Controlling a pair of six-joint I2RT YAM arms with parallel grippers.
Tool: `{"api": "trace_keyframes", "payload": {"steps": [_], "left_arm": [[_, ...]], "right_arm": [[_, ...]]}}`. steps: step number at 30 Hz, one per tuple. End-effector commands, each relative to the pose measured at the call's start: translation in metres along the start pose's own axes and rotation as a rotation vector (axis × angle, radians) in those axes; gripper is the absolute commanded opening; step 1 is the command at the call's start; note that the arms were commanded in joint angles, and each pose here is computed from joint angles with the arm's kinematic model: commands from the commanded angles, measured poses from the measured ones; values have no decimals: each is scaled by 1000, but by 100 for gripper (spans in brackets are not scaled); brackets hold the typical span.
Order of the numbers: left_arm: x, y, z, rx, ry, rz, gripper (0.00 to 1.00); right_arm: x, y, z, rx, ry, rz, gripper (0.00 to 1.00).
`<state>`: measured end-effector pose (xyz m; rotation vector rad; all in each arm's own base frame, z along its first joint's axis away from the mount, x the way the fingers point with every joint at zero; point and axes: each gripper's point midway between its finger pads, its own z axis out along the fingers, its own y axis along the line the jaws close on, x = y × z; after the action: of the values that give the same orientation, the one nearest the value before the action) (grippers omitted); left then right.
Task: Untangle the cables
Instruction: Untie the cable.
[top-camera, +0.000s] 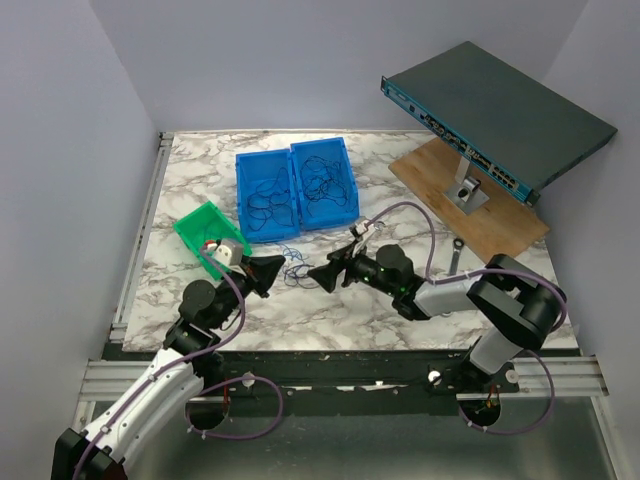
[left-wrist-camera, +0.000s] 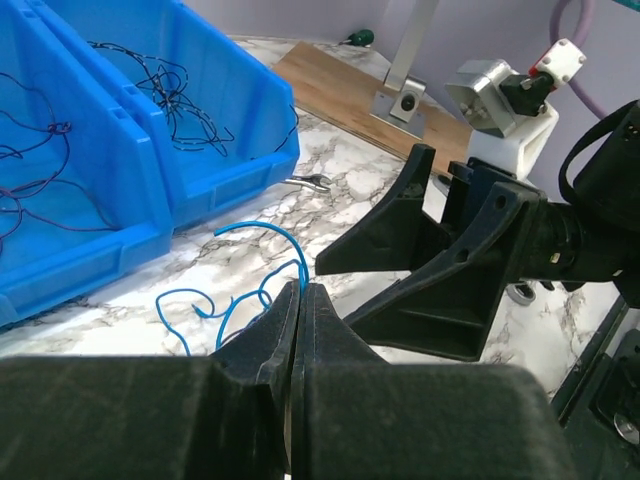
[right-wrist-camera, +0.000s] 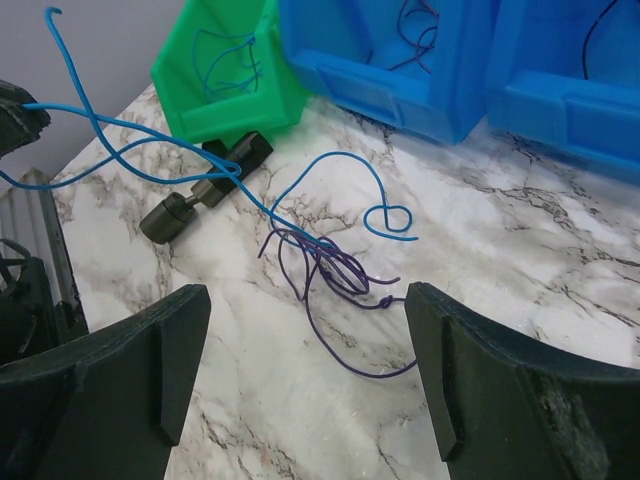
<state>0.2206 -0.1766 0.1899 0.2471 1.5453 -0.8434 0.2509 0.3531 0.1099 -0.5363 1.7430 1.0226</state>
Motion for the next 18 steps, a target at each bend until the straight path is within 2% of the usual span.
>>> {"api": "trace_keyframes", "payload": {"steps": [1, 18], "left_arm": [[-6, -13, -1, 72, -28, 19, 0], [-8, -9, -2, 52, -49, 16, 0]], "right_arm": [[3, 4, 11, -25, 15, -19, 86], [29, -14, 39, 40, 107, -28, 58]]}}
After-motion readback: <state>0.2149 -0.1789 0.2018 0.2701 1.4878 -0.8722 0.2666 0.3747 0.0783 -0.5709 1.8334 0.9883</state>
